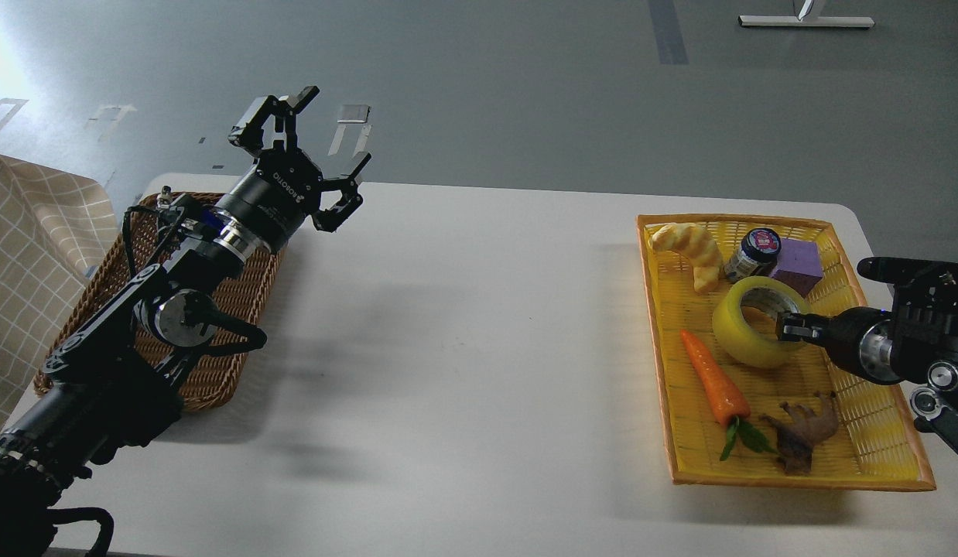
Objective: Place and transfer tape with both arms
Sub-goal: 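Grasp the tape roll rim with the right gripper and lift, then carry the tape roll out of the tray and lower it onto the table, then open the right gripper and withdraw it back above the tray, then reach the left gripper toward the tape roll and grasp its rim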
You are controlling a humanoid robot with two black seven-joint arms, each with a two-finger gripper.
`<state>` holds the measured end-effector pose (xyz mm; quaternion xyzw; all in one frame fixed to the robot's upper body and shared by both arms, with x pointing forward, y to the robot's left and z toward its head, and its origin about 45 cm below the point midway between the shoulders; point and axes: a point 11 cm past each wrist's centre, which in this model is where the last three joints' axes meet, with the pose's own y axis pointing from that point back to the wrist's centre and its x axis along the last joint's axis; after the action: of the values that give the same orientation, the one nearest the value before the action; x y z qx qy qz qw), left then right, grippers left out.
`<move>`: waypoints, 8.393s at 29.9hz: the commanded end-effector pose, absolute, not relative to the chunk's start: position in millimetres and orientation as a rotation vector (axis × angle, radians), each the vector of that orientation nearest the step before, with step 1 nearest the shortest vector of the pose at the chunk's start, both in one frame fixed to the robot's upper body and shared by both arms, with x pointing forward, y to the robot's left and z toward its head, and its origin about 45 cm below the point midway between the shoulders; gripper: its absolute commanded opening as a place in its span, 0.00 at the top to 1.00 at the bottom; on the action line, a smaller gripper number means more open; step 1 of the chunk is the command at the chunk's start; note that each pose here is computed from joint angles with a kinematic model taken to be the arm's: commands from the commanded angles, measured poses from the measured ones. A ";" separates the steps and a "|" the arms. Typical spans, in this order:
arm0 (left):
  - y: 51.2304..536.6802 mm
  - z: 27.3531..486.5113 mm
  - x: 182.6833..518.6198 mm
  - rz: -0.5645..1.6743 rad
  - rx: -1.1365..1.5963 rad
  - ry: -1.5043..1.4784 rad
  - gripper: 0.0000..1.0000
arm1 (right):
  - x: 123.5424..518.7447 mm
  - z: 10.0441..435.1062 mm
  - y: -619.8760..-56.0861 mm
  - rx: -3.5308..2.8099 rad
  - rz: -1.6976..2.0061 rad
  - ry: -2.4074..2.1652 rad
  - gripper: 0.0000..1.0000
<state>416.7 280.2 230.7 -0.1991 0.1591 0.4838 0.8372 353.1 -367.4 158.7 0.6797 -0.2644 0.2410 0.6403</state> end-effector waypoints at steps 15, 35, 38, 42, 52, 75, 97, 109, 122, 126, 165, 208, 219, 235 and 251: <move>283.2 231.7 416.8 1.028 -0.417 0.331 0.00 | 388.9 298.0 -323.7 1.614 0.900 -0.728 1.00; 279.9 229.6 416.1 1.024 -0.421 0.338 0.00 | 392.2 214.8 -151.0 1.879 0.911 -0.419 1.00; 279.9 229.4 416.2 1.025 -0.423 0.339 0.00 | 385.6 198.7 -133.9 1.895 0.896 -0.367 1.00; 279.9 229.4 416.2 1.025 -0.423 0.339 0.00 | 382.2 182.9 -109.9 1.882 0.909 -0.307 1.00; 280.2 227.9 416.0 1.028 -0.422 0.342 0.00 | 374.3 155.2 -86.6 1.874 0.876 -0.237 1.00; 280.3 226.0 415.3 1.030 -0.420 0.346 0.00 | 377.7 136.7 -66.7 1.846 0.837 -0.200 1.00; 280.7 226.8 415.7 1.030 -0.420 0.344 0.00 | 375.3 133.9 -66.2 1.856 0.830 -0.189 0.66; 281.3 227.0 415.7 1.031 -0.419 0.343 0.00 | 383.9 150.2 -63.9 1.915 0.812 -0.262 0.03; 281.9 228.3 416.3 1.030 -0.417 0.339 0.00 | 410.2 239.6 -85.9 2.187 0.738 -0.566 0.00; 282.3 230.7 417.4 1.030 -0.420 0.334 0.00 | 424.2 267.2 -121.8 2.366 0.523 -0.735 0.00; 262.3 246.6 418.3 0.947 -0.269 0.128 0.00 | 381.8 272.3 -342.9 3.107 -1.011 -1.953 0.00; 156.4 170.5 388.4 0.133 0.805 -1.236 0.00 | 368.6 277.4 -387.6 2.963 -0.850 -1.994 0.00; 162.5 154.1 386.1 0.117 0.844 -1.190 0.01 | 367.0 273.8 -387.6 2.952 -0.860 -1.993 0.00; 163.7 126.4 377.6 0.060 0.889 -1.149 0.13 | 365.4 270.9 -388.3 2.942 -0.868 -1.997 0.00; 169.5 112.6 383.3 0.064 0.935 -1.123 0.52 | 363.9 266.9 -387.2 2.938 -0.887 -2.001 0.00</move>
<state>383.7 169.4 113.1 0.4279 -0.5126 0.0311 0.7438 364.2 -387.3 267.9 0.7754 -0.5274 -0.2326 -0.2578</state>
